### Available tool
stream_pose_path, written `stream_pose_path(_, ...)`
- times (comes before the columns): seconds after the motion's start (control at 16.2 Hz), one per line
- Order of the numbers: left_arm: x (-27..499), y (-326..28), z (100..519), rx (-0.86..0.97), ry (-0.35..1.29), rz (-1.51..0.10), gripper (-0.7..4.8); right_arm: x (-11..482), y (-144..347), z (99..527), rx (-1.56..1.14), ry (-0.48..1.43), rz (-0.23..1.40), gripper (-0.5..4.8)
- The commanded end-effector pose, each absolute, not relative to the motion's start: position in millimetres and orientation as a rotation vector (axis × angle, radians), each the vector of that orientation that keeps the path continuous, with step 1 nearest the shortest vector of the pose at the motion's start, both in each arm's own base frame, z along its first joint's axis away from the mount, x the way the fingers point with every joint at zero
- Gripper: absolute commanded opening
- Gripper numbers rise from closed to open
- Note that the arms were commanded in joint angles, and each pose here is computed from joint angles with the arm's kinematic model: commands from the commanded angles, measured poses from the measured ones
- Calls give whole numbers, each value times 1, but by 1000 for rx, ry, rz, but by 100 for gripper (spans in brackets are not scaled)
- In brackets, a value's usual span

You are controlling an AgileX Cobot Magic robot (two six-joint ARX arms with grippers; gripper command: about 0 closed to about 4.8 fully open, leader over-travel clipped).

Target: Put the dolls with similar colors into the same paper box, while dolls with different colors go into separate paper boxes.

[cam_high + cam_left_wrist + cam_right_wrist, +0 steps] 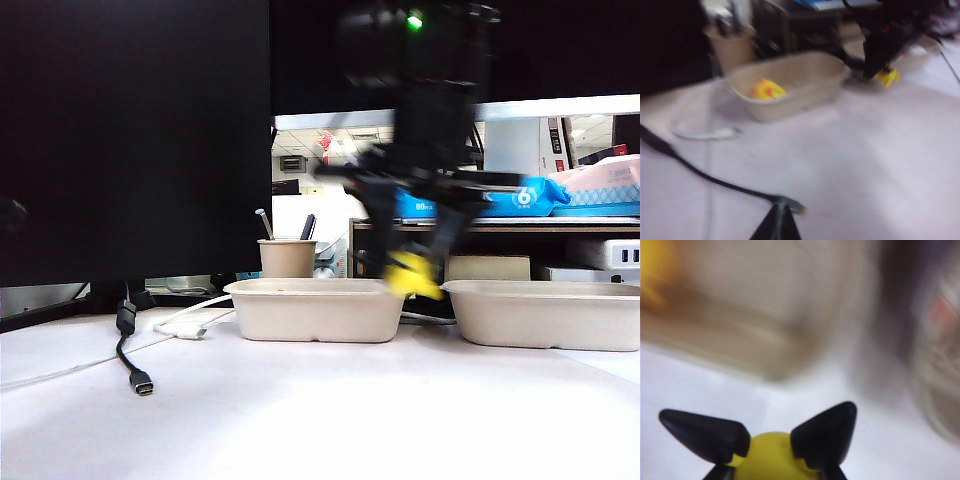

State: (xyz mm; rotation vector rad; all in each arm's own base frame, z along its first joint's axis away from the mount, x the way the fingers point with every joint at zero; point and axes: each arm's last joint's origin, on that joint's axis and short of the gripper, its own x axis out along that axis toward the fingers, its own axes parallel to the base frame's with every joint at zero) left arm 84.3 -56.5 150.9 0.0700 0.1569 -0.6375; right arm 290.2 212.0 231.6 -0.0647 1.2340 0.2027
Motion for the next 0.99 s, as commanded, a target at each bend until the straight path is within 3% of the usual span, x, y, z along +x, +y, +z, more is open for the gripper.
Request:
stream_pose_path(0.06,85,-53,155,54,111,-603,-5,298,232,248,15,1059,310,136)
stream_pose_path(0.43,88,-47,156,49,106,-539,-5,317,241,263,130,826,382,139)
stream_pose_path(0.68,90,-41,156,44,99,-474,-5,325,238,255,96,811,334,140)
stream_pose_path(0.86,90,-38,158,39,77,-447,-5,327,240,244,81,842,328,256)
stream_pose_path(0.99,92,-34,159,37,72,-404,-5,328,242,240,78,845,328,265)
